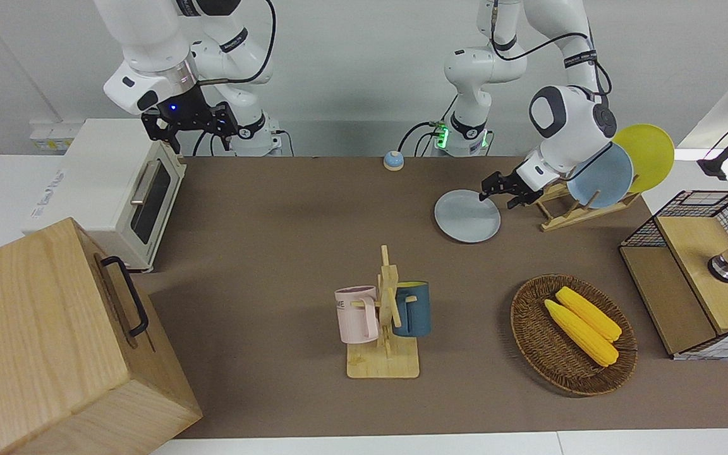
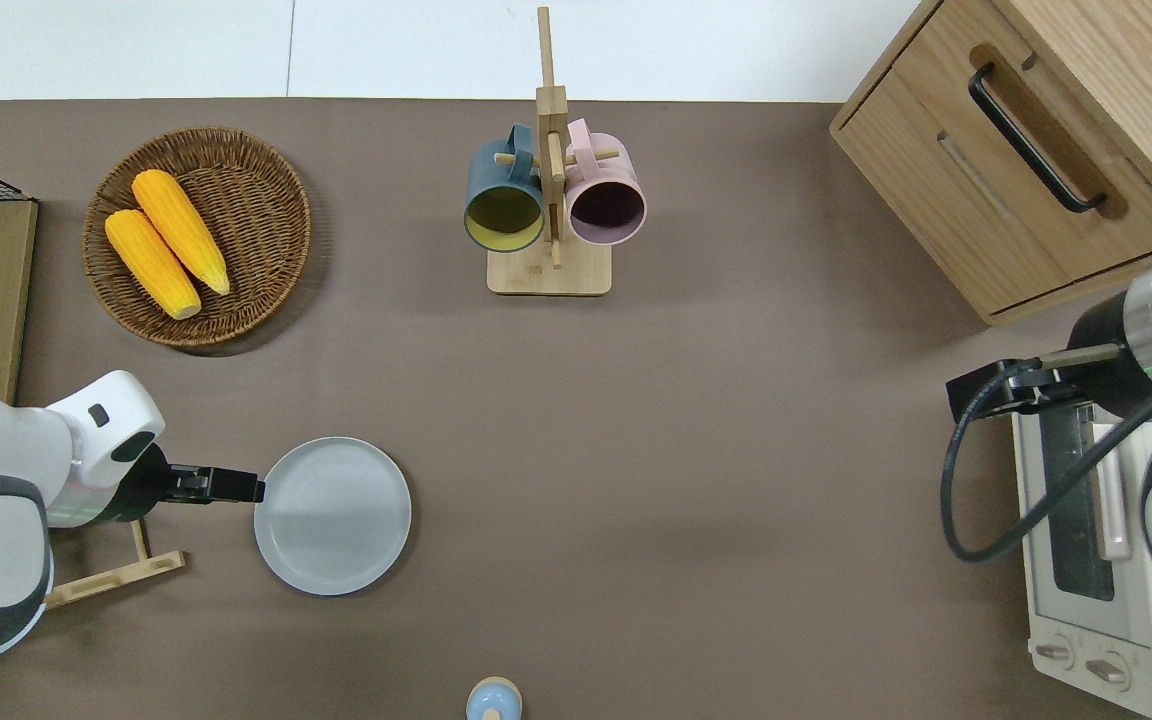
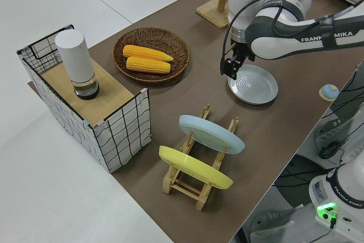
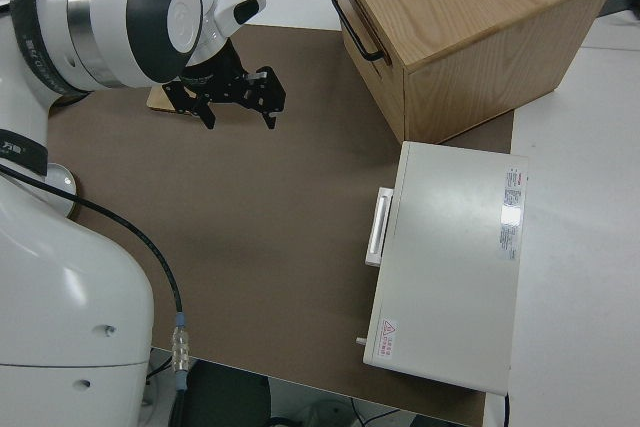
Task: Pick gray plate from low plate rack and place it on table with left arm
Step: 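Open the left gripper and withdraw it from the plate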
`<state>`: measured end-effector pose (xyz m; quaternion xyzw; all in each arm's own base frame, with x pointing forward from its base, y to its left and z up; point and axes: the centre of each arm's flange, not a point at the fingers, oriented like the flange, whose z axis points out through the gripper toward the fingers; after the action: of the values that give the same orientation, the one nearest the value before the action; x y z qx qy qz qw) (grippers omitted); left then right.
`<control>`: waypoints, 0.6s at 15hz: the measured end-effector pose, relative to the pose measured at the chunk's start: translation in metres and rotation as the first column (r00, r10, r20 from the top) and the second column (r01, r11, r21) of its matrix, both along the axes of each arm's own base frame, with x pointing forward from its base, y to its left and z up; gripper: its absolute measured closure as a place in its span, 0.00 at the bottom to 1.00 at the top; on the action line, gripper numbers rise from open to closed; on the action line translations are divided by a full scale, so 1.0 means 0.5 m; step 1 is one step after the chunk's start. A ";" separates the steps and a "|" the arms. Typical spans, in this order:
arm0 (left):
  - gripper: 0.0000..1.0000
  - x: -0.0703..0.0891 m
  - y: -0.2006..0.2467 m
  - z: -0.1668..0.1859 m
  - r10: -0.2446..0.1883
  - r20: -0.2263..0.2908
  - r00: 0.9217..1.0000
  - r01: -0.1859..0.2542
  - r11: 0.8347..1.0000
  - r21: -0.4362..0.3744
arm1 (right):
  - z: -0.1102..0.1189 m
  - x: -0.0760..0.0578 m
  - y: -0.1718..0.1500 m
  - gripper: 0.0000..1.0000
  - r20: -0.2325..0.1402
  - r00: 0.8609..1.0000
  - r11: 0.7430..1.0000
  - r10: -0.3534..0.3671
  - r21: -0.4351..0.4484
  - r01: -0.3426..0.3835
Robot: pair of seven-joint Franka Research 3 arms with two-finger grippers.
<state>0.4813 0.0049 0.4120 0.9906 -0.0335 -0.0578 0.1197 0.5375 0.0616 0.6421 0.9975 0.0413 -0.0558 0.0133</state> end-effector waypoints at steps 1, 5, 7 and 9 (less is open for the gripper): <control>0.01 0.007 -0.001 0.029 0.008 -0.002 1.000 -0.008 1.000 0.018 | 0.000 0.000 0.000 0.01 0.000 1.000 1.000 0.000 0.000 0.000; 0.01 0.033 -0.004 0.152 0.031 -0.001 1.000 -0.030 0.994 0.102 | 0.000 0.000 0.000 0.01 0.000 1.000 1.000 0.000 0.000 0.000; 0.00 0.043 -0.008 0.207 0.037 0.017 0.999 -0.039 0.989 0.143 | 0.000 0.000 0.000 0.01 0.000 1.000 1.000 0.000 0.000 0.000; 0.00 0.051 -0.018 0.260 0.026 0.046 0.999 -0.034 0.984 0.174 | 0.000 0.000 0.000 0.01 0.000 1.000 1.000 0.000 0.000 0.000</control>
<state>0.5069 -0.0043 0.5419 0.9987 -0.0159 -0.0371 0.0324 0.5375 0.0616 0.6421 0.9975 0.0413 -0.0558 0.0133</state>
